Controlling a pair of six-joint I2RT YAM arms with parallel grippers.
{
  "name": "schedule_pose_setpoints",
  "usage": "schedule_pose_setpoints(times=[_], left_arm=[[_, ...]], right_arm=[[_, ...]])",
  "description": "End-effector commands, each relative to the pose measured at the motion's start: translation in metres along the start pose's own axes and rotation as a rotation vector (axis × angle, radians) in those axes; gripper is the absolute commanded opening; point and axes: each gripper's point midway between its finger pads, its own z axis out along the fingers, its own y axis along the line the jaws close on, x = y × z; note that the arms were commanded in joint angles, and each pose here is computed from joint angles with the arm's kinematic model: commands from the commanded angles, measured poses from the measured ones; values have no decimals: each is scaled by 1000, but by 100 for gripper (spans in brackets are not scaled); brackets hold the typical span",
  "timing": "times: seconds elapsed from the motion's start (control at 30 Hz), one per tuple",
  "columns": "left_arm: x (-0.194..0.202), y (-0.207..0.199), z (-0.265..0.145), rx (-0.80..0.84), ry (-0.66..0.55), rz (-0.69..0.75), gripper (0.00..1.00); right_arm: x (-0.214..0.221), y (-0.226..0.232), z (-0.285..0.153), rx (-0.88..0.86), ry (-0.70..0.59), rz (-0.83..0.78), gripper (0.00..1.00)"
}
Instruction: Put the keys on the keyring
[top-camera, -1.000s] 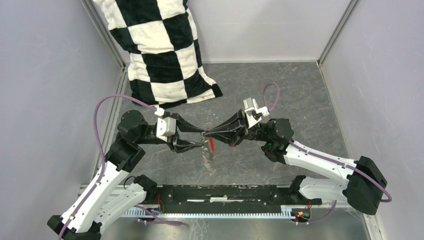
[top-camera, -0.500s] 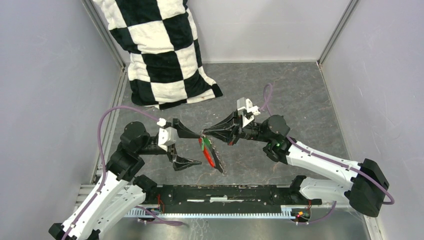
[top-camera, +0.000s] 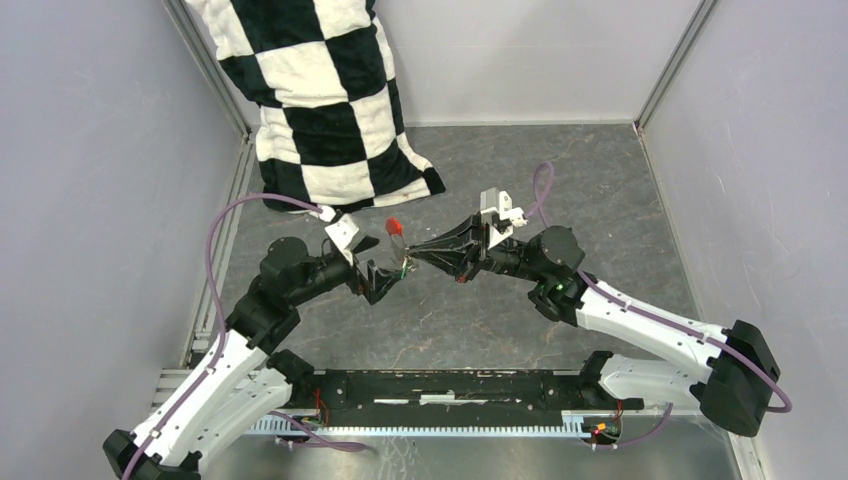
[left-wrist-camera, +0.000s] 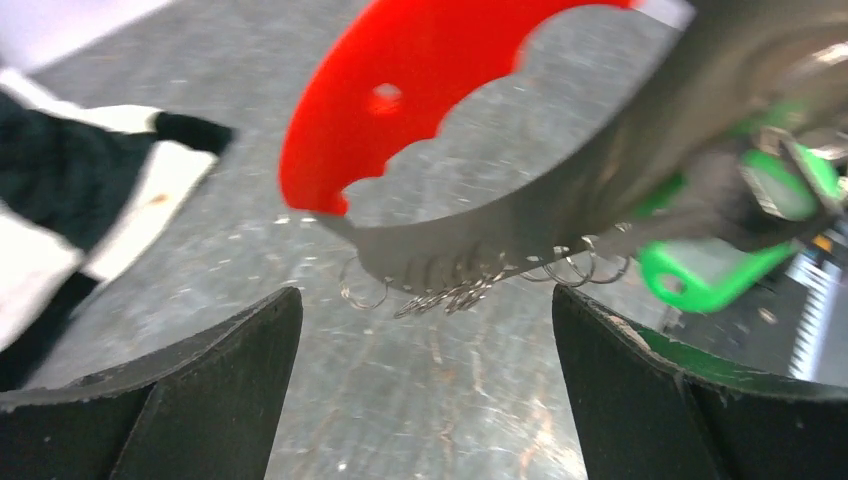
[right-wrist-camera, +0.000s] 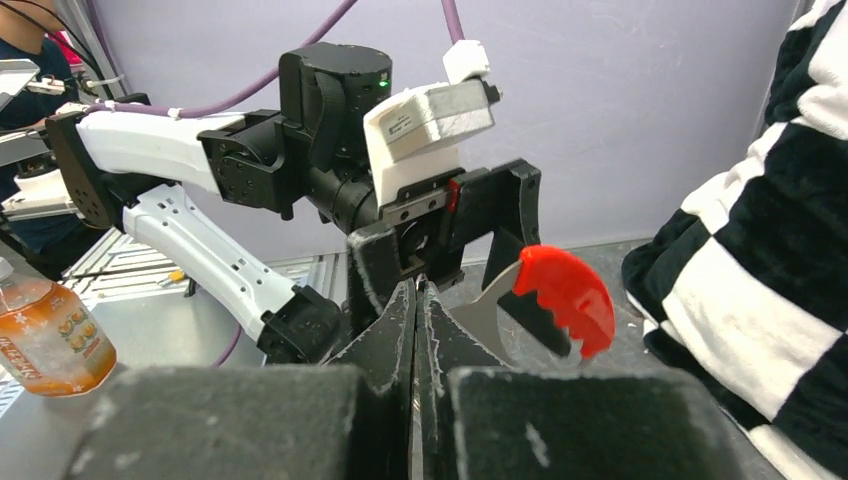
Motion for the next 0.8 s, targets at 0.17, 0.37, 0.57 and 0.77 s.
schedule_pose_setpoints(times=[0.17,0.37,0.57,0.77], left_arm=[[-46,15,-19,-125,-111,115,100],[-9,-61,-28,310,-53,115,100],[-7,-58,-15,312,-55,-10,100],[1,-42,11,280,-8,-79,100]], right_arm=[[-37,-3,4,22,-86,-97,0],[-34,-11,7,60,-68,-87,0],[-33,-16,8,85,-63,-83,0],[-33,-17,10,84,-73,-67,0]])
